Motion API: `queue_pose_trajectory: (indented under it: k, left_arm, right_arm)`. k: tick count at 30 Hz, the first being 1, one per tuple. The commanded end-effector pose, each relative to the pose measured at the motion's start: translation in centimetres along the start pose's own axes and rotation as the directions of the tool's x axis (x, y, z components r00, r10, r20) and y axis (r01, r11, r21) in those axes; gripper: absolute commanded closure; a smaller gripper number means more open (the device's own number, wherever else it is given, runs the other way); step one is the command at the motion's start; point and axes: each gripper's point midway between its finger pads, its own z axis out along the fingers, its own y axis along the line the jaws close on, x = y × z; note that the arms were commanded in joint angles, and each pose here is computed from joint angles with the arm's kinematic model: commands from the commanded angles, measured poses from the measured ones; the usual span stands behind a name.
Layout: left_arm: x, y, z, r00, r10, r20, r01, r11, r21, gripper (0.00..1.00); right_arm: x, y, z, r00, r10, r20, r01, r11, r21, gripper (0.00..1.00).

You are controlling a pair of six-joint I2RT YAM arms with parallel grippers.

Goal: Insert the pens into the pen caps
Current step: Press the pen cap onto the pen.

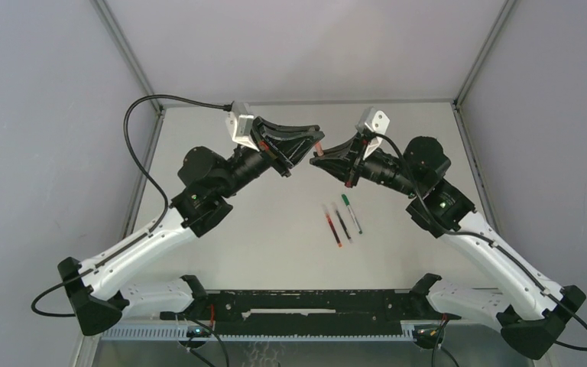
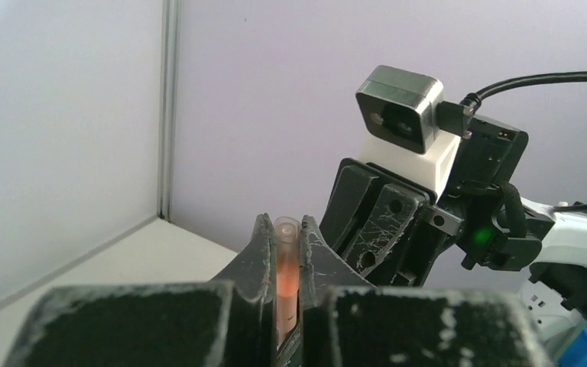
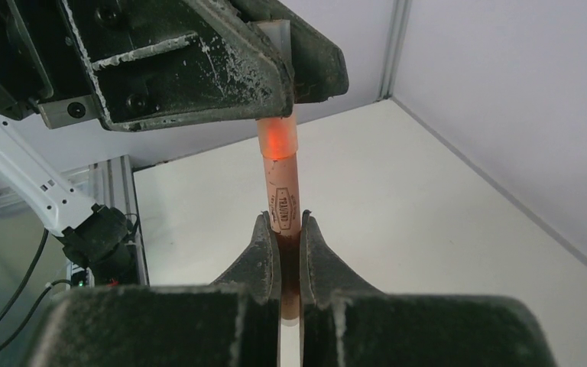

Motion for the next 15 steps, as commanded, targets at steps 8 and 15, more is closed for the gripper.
queue_pose_trajectory:
  k: [8,15]
  left_arm:
    - [21.8,-9.4,-8.9,0.654,-0.108,-0.748,0.392,0.895,0.213,1.0]
    - [22.0,-9.6,-9.1,0.652,-0.105,-0.751,0.4,0.889,0.222,1.0]
  right_arm:
    - [-24.8,-2.8,-5.2,0.736,-0.368,0.568,0.208,0.922,0.327,1.0]
    - [-26.5,-2.3,-6.3,0.695,-0.44,0.569,0.263,0.892,0.368,1.0]
